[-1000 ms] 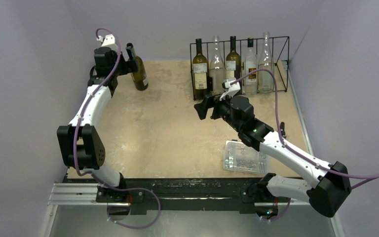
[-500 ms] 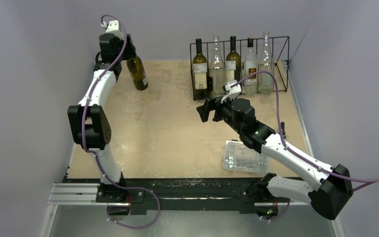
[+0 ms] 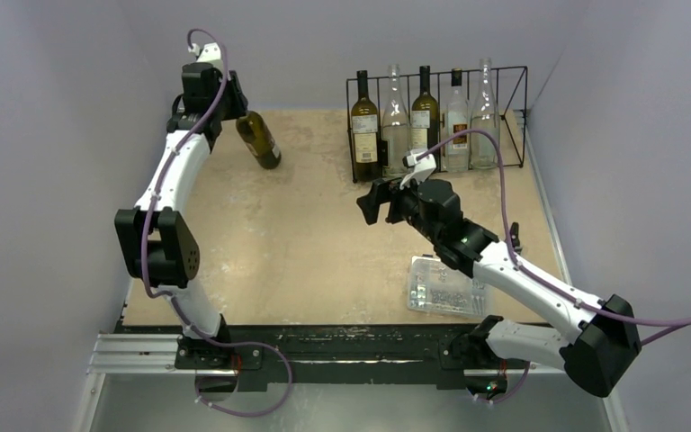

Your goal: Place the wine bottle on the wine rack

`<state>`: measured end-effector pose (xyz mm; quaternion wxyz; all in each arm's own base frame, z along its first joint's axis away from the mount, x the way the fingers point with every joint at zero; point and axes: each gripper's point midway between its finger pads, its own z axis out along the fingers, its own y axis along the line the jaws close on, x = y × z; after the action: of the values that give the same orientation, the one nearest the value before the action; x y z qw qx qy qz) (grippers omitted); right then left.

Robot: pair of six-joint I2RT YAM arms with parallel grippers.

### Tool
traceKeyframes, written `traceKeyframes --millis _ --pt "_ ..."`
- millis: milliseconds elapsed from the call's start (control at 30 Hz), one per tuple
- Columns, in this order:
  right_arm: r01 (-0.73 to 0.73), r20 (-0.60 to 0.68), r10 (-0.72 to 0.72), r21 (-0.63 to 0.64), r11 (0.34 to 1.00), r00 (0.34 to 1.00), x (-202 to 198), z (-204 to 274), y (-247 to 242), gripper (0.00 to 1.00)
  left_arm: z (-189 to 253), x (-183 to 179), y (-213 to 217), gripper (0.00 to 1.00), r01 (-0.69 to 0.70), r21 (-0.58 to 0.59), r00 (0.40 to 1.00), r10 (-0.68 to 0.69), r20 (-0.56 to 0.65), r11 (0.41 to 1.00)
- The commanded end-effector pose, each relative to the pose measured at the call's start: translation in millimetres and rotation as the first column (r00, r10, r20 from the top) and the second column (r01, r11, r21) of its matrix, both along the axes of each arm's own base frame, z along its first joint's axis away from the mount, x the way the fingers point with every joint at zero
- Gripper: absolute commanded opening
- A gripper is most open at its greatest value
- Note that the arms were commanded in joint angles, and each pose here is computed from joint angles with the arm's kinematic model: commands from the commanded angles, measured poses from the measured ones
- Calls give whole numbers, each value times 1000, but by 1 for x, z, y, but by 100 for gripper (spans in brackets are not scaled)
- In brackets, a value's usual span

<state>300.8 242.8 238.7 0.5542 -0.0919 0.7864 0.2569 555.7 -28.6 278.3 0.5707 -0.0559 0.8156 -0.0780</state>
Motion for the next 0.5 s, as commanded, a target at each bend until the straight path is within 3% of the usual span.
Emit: traceKeyframes --millis 0,233,467 --pt "-32 -3 32 33 999 999 1 0 10 99 33 -58 -24 0 22 -61 999 -23 -30 998" --pt "-47 -28 48 52 998 998 0 -8 16 99 40 -132 -63 0 77 -52 996 -80 -48 996" --pt "-63 -51 65 45 997 997 -1 -11 21 99 36 -174 -105 0 204 14 978 -203 -38 979"
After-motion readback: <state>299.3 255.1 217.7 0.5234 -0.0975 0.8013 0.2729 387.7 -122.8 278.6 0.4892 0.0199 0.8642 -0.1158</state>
